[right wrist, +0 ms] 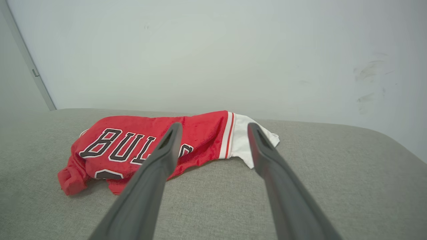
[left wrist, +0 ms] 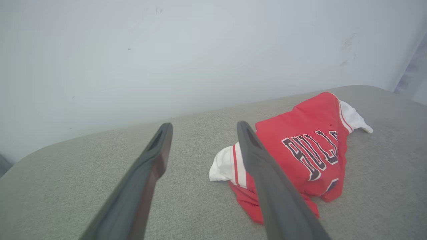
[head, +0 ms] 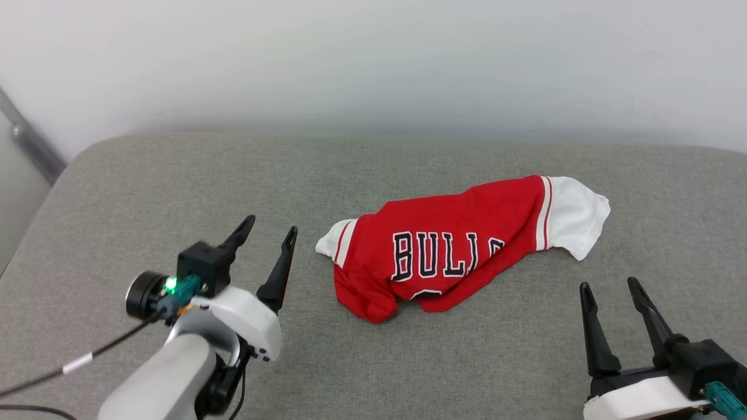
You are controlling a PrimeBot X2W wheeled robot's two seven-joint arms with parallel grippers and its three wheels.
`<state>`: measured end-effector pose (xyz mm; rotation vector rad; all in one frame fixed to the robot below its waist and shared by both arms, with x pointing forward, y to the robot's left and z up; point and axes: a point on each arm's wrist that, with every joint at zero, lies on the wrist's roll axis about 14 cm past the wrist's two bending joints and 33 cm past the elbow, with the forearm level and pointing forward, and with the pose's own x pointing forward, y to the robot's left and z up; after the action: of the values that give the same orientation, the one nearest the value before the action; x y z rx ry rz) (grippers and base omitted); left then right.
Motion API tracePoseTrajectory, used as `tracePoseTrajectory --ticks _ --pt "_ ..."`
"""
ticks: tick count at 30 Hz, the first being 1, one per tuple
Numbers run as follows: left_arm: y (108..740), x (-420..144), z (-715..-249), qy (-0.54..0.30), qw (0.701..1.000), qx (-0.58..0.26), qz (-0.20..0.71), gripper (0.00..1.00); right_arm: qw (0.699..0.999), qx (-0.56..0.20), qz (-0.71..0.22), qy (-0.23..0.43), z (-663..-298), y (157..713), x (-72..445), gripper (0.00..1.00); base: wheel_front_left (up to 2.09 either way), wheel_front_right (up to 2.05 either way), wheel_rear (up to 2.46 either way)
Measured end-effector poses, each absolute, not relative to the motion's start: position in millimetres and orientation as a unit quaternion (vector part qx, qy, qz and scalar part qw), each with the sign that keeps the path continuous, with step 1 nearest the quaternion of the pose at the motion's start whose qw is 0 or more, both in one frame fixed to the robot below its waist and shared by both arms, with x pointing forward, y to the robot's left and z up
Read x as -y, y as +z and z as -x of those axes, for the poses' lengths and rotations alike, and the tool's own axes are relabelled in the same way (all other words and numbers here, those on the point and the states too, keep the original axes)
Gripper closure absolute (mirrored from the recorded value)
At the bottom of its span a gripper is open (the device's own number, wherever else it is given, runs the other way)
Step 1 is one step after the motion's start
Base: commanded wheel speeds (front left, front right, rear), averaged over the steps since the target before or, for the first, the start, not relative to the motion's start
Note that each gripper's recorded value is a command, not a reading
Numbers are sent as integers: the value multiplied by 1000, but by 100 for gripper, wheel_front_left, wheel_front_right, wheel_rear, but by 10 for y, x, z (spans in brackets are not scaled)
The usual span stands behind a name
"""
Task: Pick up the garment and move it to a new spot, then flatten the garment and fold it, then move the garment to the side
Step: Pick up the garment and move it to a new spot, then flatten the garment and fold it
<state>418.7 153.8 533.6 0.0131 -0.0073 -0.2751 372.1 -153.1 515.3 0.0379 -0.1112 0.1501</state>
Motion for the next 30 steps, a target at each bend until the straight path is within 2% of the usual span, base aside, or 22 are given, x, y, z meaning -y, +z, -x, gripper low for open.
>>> tracePoseTrajectory --ticks 5,8,20,26,30 --pt "5543 -1562 -3927 -94 994 59 17 0 995 61 -18 82 -3712 5187 1485 0 0 0 0" --pt "5350 -1455 -3663 -83 995 47 43 0 994 57 -19 88 -3692 5163 1449 0 0 0 0" --pt "5258 -1371 -3575 -94 993 51 55 0 995 50 -20 82 -3659 5117 1482 0 0 0 0" --pt "5278 -923 -3705 -184 981 31 50 0 996 37 -20 79 -3673 5032 1504 0 0 0 0" --pt "5182 -529 -3894 -260 964 -48 20 0 997 32 -14 73 -3746 4994 1543 0 0 0 0"
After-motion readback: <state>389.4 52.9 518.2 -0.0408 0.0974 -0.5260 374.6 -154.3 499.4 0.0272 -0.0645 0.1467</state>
